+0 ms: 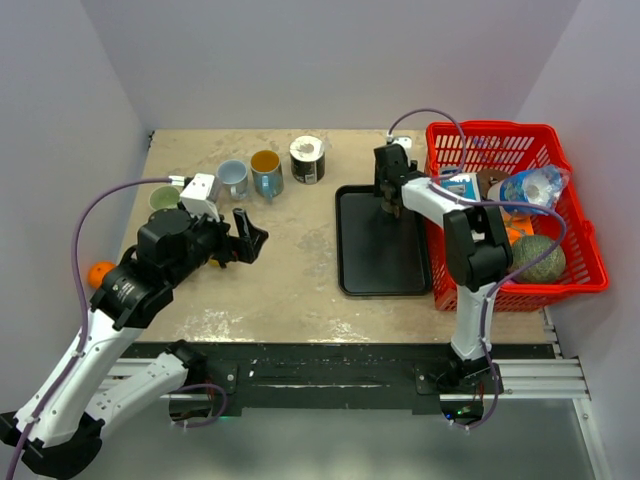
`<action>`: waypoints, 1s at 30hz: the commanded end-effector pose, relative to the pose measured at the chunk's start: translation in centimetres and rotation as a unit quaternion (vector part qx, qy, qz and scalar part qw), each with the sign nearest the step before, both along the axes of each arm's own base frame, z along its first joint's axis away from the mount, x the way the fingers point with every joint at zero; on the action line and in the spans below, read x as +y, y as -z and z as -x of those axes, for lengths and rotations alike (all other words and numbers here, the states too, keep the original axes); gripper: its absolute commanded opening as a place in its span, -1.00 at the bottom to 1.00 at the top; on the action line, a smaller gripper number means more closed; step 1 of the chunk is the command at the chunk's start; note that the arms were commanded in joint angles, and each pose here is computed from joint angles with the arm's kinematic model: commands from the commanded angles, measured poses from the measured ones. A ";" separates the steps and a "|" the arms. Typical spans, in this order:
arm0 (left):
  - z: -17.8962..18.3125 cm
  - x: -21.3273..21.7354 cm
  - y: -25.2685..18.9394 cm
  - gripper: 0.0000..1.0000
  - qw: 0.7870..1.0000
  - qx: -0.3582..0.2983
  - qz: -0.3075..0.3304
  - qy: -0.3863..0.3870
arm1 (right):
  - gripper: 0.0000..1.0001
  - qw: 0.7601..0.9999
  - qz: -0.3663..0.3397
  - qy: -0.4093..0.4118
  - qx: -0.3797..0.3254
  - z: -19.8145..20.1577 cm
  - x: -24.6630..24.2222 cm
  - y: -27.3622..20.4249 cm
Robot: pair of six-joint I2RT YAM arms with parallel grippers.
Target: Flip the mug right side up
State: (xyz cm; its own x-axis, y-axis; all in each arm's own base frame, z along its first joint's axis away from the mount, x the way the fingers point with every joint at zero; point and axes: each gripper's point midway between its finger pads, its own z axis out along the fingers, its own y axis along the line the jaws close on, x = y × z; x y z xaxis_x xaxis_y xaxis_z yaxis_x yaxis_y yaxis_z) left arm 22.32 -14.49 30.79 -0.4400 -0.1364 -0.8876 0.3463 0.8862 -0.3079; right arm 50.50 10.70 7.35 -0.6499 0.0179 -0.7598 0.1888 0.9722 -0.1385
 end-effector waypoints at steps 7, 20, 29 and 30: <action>0.1 -1.2 -0.2 0.99 0.999 -0.008 0.032 0.021 | -1.00 0.994 -0.107 0.000 -0.007 2.0 2.3 -2.1; 0.7 -4.7 2.8 0.99 0.991 0.023 0.103 0.084 | -1.00 0.954 -0.292 -0.063 -0.010 5.6 7.8 -6.2; 1.1 -6.9 1.4 0.99 0.975 -0.011 0.179 0.131 | -1.00 0.906 -0.394 -0.132 -0.081 7.4 10.5 -15.5; 1.1 -7.1 1.7 0.99 0.974 -0.012 0.184 0.134 | -1.00 0.898 -0.407 -0.143 -0.087 7.7 11.0 -16.7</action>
State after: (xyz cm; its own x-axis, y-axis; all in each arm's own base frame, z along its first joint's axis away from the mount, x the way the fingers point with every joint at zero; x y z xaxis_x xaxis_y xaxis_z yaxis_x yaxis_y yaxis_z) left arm 21.27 -19.92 25.96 -0.5384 -0.2442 -0.8065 0.4730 0.7045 -0.5291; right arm 42.49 19.19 15.08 -0.6882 0.3811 -0.6174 0.0340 0.8669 0.4973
